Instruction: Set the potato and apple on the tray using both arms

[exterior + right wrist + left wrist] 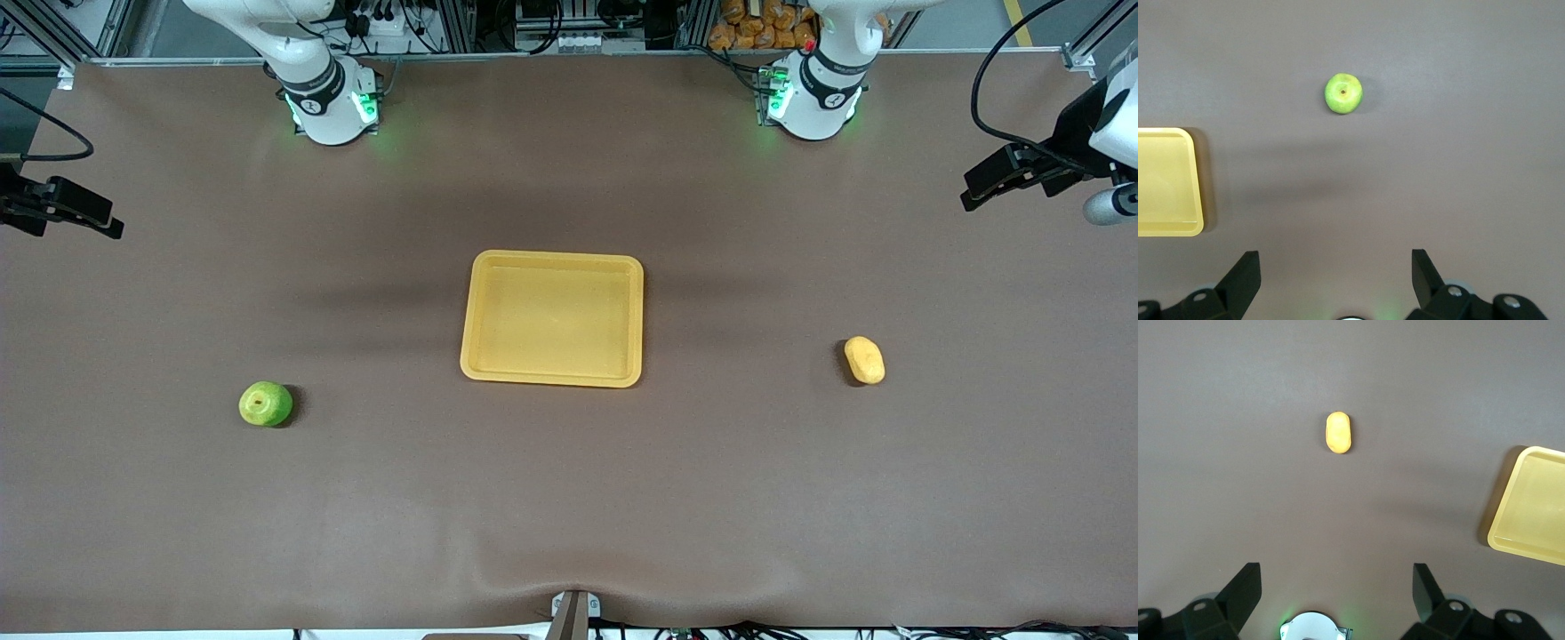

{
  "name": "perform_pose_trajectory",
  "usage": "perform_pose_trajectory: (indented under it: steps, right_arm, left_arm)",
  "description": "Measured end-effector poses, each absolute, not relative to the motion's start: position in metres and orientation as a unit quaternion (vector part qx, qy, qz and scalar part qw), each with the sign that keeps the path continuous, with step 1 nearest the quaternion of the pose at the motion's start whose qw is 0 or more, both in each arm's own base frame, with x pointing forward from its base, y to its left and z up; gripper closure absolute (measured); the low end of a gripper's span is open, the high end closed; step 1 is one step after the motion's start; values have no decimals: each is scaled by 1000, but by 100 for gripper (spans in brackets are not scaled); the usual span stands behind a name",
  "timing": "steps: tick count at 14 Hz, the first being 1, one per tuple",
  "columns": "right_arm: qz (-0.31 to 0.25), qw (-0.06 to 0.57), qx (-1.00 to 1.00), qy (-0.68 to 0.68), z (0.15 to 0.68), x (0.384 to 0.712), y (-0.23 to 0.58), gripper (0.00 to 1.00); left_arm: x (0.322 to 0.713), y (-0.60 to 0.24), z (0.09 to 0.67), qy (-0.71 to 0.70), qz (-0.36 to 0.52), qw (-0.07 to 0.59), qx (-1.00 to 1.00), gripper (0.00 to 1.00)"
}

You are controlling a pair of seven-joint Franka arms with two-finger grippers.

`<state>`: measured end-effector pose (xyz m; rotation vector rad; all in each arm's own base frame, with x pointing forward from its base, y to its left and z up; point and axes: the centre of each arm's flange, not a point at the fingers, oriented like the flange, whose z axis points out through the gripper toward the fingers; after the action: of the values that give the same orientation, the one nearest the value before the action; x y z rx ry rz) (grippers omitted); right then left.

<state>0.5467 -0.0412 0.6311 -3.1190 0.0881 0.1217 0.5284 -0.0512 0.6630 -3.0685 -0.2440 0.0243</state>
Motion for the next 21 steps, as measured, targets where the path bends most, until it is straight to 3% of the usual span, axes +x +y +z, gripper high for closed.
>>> perform_pose_trajectory:
  steps: [21]
  right_arm:
    - [36,10,-998,46,632,550,-60,0]
  left_arm:
    - [523,-37,639,-72,55,38,-995,0]
